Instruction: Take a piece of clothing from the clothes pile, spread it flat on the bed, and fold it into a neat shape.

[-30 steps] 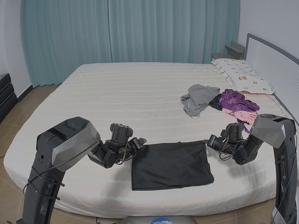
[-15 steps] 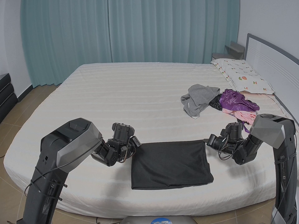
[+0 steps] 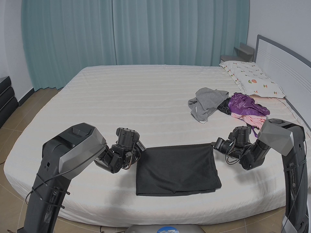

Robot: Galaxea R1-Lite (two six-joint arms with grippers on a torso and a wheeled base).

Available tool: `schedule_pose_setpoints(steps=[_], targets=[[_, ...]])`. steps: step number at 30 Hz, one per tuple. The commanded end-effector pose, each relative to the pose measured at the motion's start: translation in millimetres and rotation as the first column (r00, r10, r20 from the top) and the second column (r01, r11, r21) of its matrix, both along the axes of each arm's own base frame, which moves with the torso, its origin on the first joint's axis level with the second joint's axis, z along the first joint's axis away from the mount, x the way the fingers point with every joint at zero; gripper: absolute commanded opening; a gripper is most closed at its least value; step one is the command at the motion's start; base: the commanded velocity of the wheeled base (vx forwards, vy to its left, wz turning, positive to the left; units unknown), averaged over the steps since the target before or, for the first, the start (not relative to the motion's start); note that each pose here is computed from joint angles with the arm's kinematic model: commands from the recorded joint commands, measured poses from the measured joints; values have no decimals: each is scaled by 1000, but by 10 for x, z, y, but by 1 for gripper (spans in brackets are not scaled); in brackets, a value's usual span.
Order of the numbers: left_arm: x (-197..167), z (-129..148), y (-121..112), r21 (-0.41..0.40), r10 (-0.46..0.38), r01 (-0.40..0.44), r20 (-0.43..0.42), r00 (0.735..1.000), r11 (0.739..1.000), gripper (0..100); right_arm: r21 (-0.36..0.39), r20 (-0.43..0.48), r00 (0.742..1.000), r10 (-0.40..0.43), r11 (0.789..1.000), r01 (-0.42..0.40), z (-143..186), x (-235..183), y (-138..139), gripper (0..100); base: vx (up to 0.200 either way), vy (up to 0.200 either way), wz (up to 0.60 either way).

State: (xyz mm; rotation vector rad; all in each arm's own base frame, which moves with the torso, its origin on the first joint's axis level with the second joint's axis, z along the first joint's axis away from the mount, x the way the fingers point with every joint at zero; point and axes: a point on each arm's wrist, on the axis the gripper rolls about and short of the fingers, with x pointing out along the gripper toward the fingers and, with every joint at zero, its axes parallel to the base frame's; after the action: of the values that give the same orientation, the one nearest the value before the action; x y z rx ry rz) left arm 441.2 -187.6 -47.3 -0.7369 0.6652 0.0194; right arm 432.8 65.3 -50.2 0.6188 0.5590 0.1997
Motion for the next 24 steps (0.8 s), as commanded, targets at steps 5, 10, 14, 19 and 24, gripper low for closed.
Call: schedule_pose_setpoints(steps=[5,10,14,19,24], targets=[[-6,3,-6,6,-2,2,-4,1000,1000,0,-7,-23,1000,7,1000,-7,-58,26,49,0,0,0,0],[-9,3,-13,6,-4,4,-4,1000,1000,0,-11,-24,1000,11,1000,-11,-59,26,55,0,0,0,0],[-12,-4,-19,7,-4,4,-6,1000,1000,0,-20,-20,1000,8,1000,-9,-63,27,61,0,0,0,0],[-15,-2,-18,7,-5,5,-7,1000,1000,0,-32,-15,1000,1,999,-1,-61,30,65,0,0,0,0],[-22,9,-15,8,-5,5,-9,1000,1000,100,-32,-9,1000,1,999,-1,-52,19,70,100,0,0,0]])
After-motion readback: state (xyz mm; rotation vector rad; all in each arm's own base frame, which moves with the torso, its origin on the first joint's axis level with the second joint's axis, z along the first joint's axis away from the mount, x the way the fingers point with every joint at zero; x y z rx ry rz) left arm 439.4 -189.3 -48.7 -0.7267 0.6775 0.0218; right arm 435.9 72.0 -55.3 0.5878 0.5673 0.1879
